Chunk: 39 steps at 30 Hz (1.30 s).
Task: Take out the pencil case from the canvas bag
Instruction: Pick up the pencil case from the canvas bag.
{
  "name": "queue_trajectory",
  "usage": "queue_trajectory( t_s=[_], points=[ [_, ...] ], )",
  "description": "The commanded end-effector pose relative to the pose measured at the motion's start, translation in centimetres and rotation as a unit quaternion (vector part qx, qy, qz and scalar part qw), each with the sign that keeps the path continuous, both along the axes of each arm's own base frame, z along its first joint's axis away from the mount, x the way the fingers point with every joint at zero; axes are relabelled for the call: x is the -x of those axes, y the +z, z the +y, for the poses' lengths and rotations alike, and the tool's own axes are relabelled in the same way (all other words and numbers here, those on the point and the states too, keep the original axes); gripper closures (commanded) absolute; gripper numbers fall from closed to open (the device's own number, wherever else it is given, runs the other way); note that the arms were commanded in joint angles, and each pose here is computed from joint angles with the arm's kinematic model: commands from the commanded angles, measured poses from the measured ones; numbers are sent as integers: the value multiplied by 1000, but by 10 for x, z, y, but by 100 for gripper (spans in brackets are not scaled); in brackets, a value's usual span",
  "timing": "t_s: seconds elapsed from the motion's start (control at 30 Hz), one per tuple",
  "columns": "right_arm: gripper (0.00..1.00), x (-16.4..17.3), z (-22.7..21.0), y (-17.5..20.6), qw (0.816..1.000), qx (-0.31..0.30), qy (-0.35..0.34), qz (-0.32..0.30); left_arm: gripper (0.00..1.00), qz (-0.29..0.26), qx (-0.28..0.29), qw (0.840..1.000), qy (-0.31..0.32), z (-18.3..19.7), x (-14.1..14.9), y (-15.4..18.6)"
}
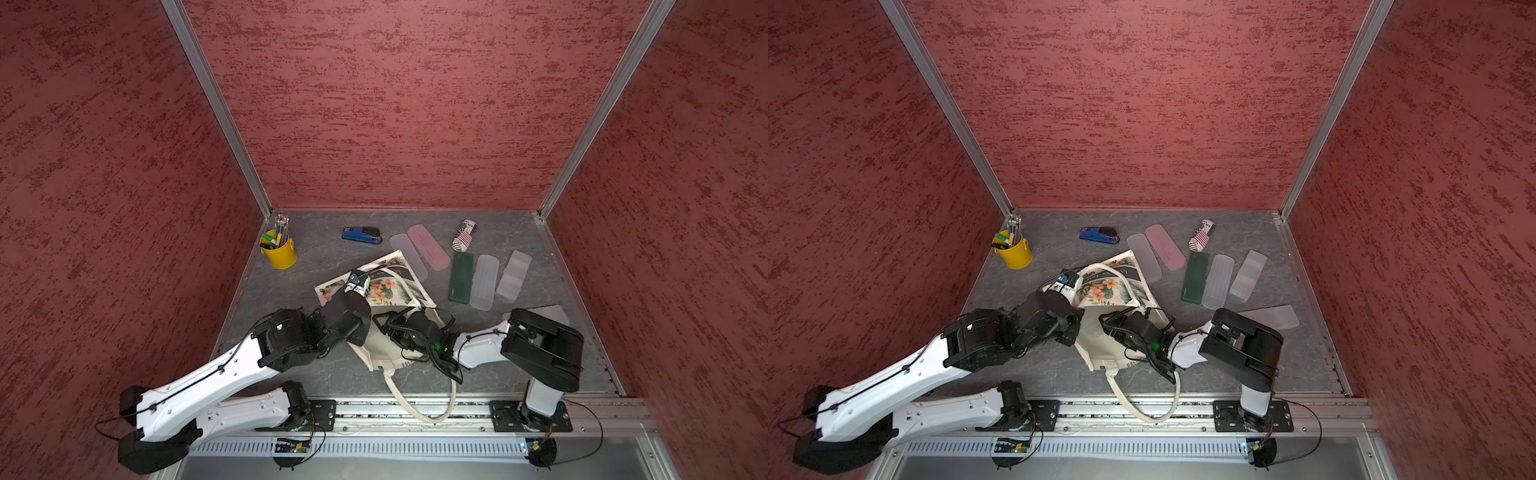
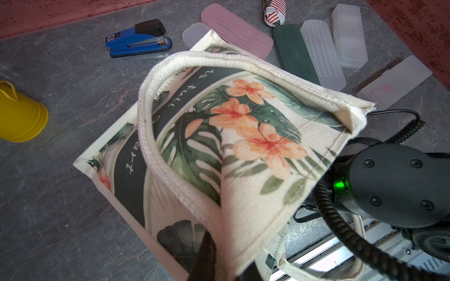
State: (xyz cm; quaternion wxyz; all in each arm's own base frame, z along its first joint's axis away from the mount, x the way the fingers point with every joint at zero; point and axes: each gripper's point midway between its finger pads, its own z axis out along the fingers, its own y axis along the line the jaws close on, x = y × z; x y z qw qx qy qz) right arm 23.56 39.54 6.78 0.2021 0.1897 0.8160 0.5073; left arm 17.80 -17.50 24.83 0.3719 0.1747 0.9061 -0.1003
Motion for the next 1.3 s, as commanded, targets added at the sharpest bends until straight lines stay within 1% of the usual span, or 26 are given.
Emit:
queue_trajectory(
  t_s=[0.0, 0.13, 0.37, 0.5, 0.57, 0.67, 0.77, 0.87, 0.93, 1.03, 1.13, 1.27],
  points=[
    [31, -1, 7, -3, 998, -44, -5, 36, 100, -12, 27, 1000, 3, -2, 0, 10],
    [34, 0, 1, -8, 997, -56, -17, 44, 100, -15, 27, 1000, 4, 0, 0, 10],
    [35, -6, 8, 2, 997, -71, -18, 21, 100, -13, 28, 1000, 4, 0, 1, 9],
    [37, -13, 19, 6, 998, -68, -10, 2, 100, -10, 28, 1000, 4, 0, 2, 8],
    [39, -15, 24, 3, 997, -72, 1, 2, 100, -10, 28, 1000, 4, -1, 2, 7],
    [46, -19, 21, -4, 997, -73, -4, 0, 100, -10, 28, 1000, 4, 0, 2, 9],
    [56, -19, 18, -6, 997, -71, -7, -6, 100, -9, 28, 1000, 5, 0, 3, 7],
    [56, -20, 15, -9, 998, -66, -9, -8, 100, -7, 25, 1000, 6, -1, 2, 4],
    [60, -20, 14, -10, 998, -59, -6, -9, 100, -8, 22, 1000, 6, -1, 2, 4],
    [64, -19, 17, -14, 999, -26, 16, -15, 100, -8, 23, 1000, 10, -1, 1, 6],
    [67, -18, 21, -13, 998, 16, 43, -40, 100, -12, 21, 1000, 16, 1, -1, 5],
    [72, -16, 24, -4, 992, 56, 79, -76, 100, -17, 21, 999, 21, 0, -3, 5]
  ],
)
